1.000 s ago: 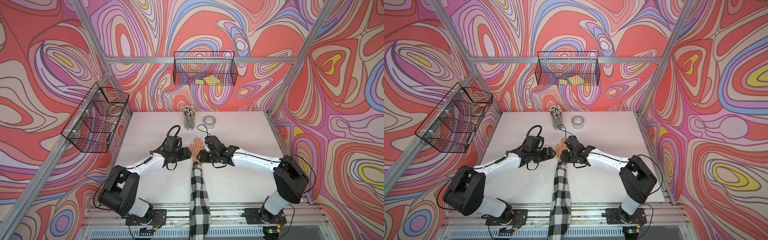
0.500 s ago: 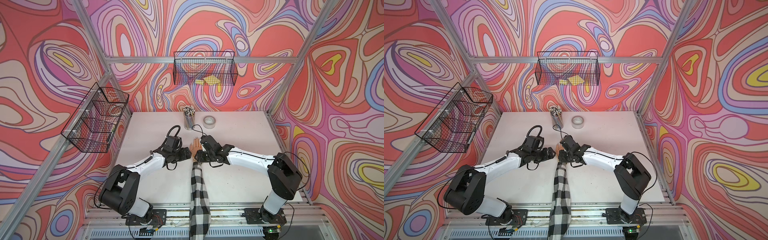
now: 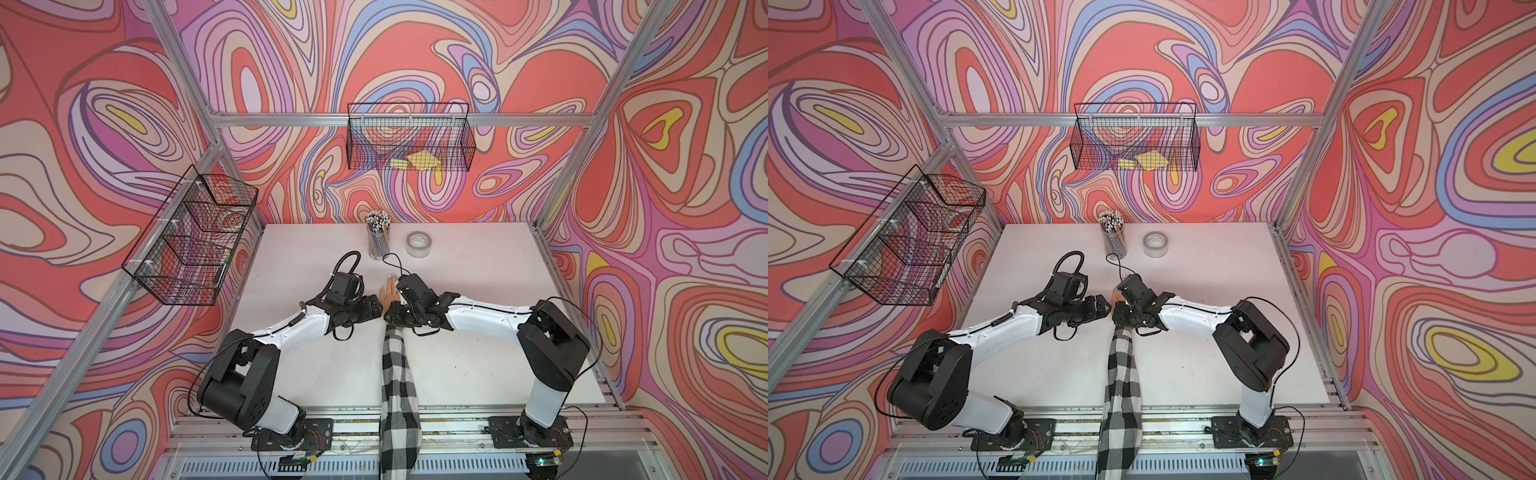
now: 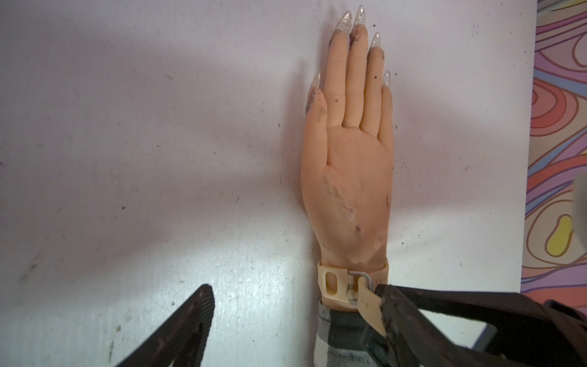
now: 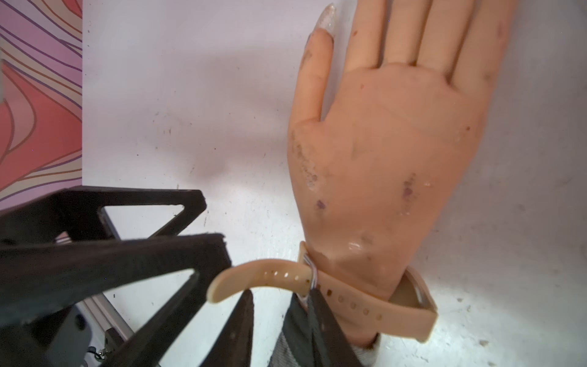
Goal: Take off the watch
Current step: Untie the watch from the hand.
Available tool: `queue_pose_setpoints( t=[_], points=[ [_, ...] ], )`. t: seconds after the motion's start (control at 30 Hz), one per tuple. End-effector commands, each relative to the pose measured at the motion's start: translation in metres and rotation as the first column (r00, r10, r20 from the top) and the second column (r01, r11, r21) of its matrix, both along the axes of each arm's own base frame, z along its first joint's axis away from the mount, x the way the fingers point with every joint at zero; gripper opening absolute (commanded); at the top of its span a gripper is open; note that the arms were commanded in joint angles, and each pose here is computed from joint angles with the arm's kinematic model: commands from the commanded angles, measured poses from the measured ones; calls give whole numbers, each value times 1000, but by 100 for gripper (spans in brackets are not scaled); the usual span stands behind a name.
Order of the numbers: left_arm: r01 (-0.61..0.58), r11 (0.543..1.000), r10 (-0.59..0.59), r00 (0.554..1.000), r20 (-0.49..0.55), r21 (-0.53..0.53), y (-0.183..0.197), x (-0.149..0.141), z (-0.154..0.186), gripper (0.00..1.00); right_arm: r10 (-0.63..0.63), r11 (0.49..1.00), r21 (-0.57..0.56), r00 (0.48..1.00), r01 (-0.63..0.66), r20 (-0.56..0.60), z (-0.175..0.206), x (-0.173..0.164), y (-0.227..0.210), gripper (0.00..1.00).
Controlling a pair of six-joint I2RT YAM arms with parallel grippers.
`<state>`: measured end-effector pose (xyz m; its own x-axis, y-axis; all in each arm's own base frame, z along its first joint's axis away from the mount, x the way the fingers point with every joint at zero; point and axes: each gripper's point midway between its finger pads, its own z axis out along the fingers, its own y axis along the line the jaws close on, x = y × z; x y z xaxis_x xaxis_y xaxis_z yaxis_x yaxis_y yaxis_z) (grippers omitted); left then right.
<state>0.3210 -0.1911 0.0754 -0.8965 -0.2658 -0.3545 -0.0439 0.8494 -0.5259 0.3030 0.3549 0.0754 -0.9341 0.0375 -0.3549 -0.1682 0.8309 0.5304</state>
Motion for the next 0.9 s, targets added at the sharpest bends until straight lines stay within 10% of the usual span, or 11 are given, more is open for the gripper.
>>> queue_pose_setpoints(
  t=[0.0,0.87],
  points=[
    [-17,1000,17,1000,11,-11,3,-1,3,84,-23,1000,8,1000,23,-22,-9,-1,-2,31],
    [-22,1000,22,1000,6,-20,4,-5,-1,84,-138,923,327,967,203,-213,-17,9,9,29]
  ],
)
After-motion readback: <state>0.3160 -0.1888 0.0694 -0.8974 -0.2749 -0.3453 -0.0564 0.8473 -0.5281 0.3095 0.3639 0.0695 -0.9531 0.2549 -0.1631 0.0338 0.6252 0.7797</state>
